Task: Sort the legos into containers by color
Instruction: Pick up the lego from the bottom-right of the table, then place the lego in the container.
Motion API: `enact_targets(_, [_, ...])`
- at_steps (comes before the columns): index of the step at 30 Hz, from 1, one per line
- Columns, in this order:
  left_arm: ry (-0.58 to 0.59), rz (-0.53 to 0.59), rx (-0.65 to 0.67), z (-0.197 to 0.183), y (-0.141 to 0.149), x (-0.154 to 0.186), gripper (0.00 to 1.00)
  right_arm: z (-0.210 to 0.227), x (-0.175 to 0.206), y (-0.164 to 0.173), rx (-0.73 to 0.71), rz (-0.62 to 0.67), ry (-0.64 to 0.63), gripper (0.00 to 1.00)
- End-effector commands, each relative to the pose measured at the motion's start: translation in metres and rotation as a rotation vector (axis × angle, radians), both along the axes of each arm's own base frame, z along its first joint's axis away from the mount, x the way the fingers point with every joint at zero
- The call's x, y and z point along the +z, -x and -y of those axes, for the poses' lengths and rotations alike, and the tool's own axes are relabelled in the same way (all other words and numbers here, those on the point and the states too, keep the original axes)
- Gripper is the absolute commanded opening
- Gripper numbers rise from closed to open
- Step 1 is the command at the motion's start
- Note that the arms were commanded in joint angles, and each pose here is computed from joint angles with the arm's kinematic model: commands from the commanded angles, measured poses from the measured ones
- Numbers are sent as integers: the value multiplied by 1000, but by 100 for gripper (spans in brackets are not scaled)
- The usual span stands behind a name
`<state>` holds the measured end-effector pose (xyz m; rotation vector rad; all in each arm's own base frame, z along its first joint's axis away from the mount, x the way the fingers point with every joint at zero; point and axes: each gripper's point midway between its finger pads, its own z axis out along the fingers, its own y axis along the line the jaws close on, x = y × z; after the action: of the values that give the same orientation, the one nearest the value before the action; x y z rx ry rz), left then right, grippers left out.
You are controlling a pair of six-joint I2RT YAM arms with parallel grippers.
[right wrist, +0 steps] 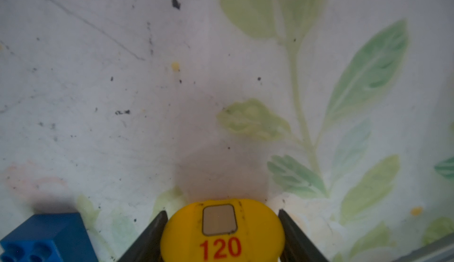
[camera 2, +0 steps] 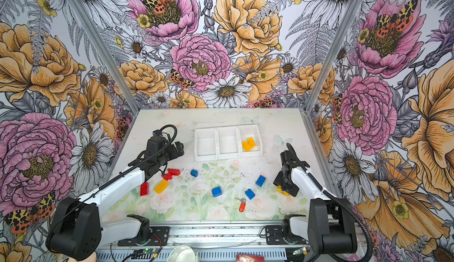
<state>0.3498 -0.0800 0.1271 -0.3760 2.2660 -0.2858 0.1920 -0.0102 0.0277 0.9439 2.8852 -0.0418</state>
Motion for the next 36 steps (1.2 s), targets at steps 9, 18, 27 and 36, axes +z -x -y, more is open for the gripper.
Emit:
enact_targets(9, [30, 32, 11, -2, 2, 8, 99, -8, 11, -8, -20, 69, -38, 57])
enact_targets(18, [29, 37, 17, -5, 4, 11, 99, -25, 45, -39, 15, 170, -74, 55])
enact_targets(27, [33, 36, 24, -7, 7, 11, 99, -53, 102, -109, 136, 303, -55, 55])
enact_targets(36, [42, 36, 31, -7, 11, 9, 99, -91, 146, -209, 306, 419, 3, 55])
